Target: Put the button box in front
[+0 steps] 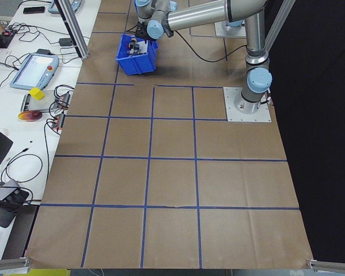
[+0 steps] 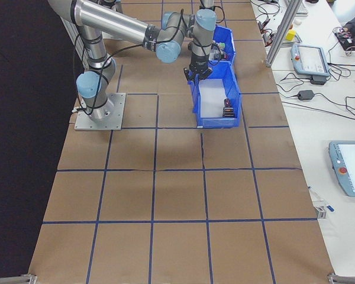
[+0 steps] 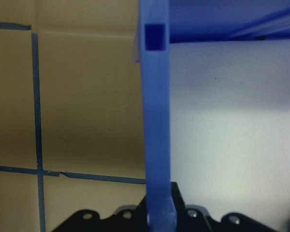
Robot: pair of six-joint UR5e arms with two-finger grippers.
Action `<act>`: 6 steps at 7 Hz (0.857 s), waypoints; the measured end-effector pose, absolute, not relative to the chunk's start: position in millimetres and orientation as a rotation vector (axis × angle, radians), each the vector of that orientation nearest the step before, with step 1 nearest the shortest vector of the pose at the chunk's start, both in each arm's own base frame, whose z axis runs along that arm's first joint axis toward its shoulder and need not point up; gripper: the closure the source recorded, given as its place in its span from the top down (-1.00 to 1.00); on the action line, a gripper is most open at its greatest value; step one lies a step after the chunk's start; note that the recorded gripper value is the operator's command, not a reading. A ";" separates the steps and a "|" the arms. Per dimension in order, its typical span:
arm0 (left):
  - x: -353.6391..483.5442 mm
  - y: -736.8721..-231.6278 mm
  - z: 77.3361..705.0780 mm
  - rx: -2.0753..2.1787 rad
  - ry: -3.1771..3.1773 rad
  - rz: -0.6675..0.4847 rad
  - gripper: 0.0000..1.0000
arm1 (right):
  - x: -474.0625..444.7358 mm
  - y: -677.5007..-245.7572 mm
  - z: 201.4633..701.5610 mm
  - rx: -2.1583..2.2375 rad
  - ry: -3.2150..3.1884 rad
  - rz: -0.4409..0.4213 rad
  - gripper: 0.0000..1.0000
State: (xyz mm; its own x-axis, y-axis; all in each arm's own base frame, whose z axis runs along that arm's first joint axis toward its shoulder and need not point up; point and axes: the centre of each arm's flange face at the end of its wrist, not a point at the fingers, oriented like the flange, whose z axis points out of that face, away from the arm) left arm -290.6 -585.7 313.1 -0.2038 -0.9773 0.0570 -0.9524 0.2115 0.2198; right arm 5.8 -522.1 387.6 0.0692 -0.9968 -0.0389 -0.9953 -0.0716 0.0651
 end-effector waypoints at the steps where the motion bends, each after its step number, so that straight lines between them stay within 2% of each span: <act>1: -289.5 -585.2 319.6 1.850 -2.298 -0.178 0.62 | 5.7 -522.1 387.4 2.281 -2.127 -0.114 -0.88; 3: -282.3 -577.8 359.3 1.805 -2.327 -0.068 0.62 | 6.1 -521.8 386.9 2.276 -2.133 -0.115 -0.88; 6: -257.6 -564.1 423.5 1.525 -2.572 -0.030 0.71 | 12.6 -503.4 383.3 2.255 -2.166 -0.122 -0.87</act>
State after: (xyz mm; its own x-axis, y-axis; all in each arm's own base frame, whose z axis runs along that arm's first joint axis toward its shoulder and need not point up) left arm -257.6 -564.1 423.5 -0.4711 -0.8740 0.1194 -0.8710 0.4823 0.0940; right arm 12.6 -503.4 383.3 0.0383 -0.9981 -0.0476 -0.9972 -0.0413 0.0628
